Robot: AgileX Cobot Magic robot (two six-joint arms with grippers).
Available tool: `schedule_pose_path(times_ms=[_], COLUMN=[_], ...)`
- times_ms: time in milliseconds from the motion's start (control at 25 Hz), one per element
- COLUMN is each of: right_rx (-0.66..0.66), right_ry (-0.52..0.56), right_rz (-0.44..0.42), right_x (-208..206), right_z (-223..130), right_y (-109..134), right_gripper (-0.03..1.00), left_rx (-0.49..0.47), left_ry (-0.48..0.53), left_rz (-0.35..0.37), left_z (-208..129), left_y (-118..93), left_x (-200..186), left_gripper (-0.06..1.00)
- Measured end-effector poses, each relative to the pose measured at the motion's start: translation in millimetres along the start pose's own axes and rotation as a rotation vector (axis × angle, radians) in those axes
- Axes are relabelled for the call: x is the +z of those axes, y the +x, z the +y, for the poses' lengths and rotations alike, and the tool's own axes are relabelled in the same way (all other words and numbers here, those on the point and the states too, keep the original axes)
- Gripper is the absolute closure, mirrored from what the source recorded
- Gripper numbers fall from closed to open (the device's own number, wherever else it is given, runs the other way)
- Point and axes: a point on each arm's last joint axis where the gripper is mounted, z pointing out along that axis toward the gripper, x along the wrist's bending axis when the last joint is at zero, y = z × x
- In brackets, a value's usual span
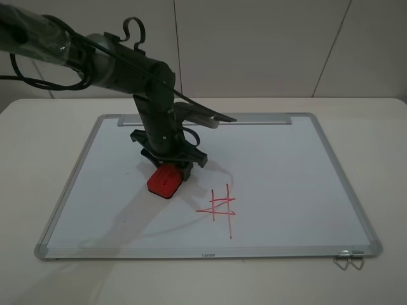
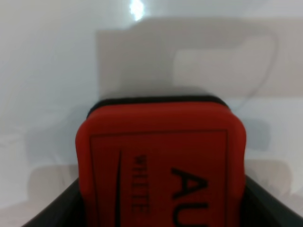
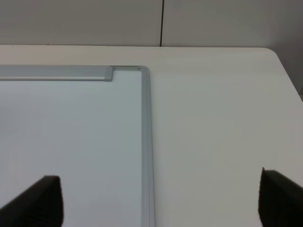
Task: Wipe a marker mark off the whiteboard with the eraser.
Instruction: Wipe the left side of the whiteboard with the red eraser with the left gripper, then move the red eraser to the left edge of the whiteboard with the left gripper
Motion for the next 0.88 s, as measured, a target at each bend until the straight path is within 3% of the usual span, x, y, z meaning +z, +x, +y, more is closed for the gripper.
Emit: schedule_pose_path(times_ms=[240,440,680,880], right_rx=[0.000,0.000,0.000,0.000], right_ry=[0.000,0.000,0.000,0.000], right_rz=[0.000,0.000,0.000,0.000], right_x=[0.0,0.0,0.0,0.0], right_z=[0.0,0.0,0.0,0.0], right_y=[0.0,0.0,0.0,0.0], right_gripper=[0.26,0.26,0.26,0.26], left_rx=[-0.076,-0.110,-0.179,-0.281], left_ry=[0.024,-0.034,0.014,-0.016], left_rz=[0.002,0.036,0.061,0.063], left_z=[-8.1,-7.0,-32.3,-68.1], left_y=[0.0,4.0,25.2,44.4], left_x=[-24.0,-66.1,-67.0,-66.2], left_gripper=[0.37,0.37,0.37,0.37])
